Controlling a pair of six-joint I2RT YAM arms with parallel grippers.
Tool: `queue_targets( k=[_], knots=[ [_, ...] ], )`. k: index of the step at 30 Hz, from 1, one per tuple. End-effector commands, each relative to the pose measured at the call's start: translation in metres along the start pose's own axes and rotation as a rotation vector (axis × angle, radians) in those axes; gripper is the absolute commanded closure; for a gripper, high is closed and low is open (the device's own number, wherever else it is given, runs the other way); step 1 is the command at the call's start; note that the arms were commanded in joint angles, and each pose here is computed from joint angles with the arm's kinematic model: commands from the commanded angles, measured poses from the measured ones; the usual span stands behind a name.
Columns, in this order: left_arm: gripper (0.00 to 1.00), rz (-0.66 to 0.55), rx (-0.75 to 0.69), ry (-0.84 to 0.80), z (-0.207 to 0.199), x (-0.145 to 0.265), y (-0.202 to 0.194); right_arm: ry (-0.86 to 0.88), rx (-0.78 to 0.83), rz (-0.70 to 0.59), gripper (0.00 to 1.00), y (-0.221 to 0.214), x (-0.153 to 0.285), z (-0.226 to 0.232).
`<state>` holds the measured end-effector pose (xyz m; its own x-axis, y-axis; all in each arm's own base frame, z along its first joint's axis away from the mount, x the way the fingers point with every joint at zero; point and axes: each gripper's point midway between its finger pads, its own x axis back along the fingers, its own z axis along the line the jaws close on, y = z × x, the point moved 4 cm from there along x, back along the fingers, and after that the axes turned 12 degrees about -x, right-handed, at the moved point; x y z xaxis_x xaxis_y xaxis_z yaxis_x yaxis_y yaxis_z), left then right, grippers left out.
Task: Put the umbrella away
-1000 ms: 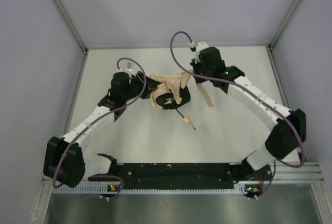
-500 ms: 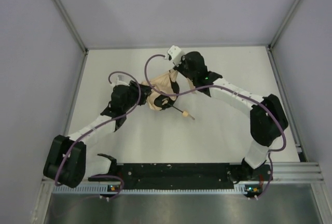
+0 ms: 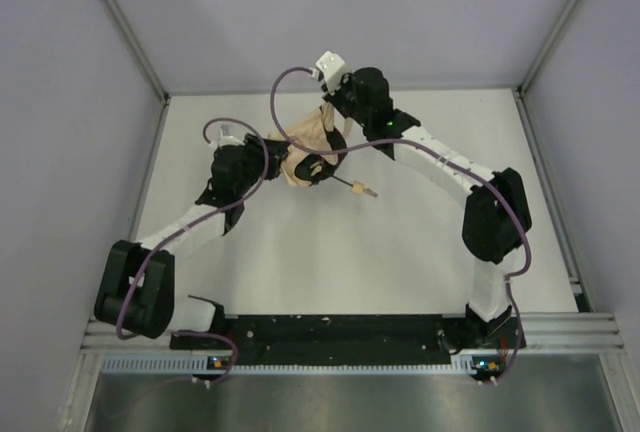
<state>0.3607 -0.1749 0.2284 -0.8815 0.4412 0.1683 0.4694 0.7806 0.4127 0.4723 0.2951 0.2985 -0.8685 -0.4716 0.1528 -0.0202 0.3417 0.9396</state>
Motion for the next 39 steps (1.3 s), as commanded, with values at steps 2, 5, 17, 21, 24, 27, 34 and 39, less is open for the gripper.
queue_targets(
  k=[2, 5, 17, 21, 24, 27, 34, 39],
  knots=[
    [1.00, 0.095, -0.045, 0.088, 0.058, 0.047, -0.038, 0.305, -0.431, 0.257, 0.72, -0.055, 0.033, 0.076],
    [1.00, 0.113, -0.067, 0.166, 0.095, 0.074, -0.057, 0.413, -0.649, 0.421, 0.41, -0.100, 0.074, 0.127],
    [1.00, 0.171, -0.100, 0.223, 0.118, 0.101, -0.076, 0.167, -1.169, 0.662, 0.22, -0.106, 0.165, 0.109],
    [1.00, 0.134, -0.115, 0.219, 0.112, 0.104, -0.069, -0.038, -1.560, 0.787, 0.20, -0.130, 0.157, 0.099],
    [1.00, 0.116, -0.123, 0.212, 0.107, 0.104, -0.065, -0.129, -1.696, 0.829, 0.18, -0.136, 0.139, 0.102],
    [1.00, 0.108, -0.115, 0.210, 0.107, 0.105, -0.064, -0.218, -1.777, 0.879, 0.18, -0.149, 0.122, 0.106],
    [1.00, 0.094, -0.094, 0.204, 0.111, 0.108, -0.067, -0.339, -1.820, 0.878, 0.21, -0.172, 0.083, 0.107],
    [1.00, 0.081, -0.084, 0.206, 0.114, 0.112, -0.068, -0.440, -1.873, 0.879, 0.39, -0.195, 0.064, 0.097]
  ],
)
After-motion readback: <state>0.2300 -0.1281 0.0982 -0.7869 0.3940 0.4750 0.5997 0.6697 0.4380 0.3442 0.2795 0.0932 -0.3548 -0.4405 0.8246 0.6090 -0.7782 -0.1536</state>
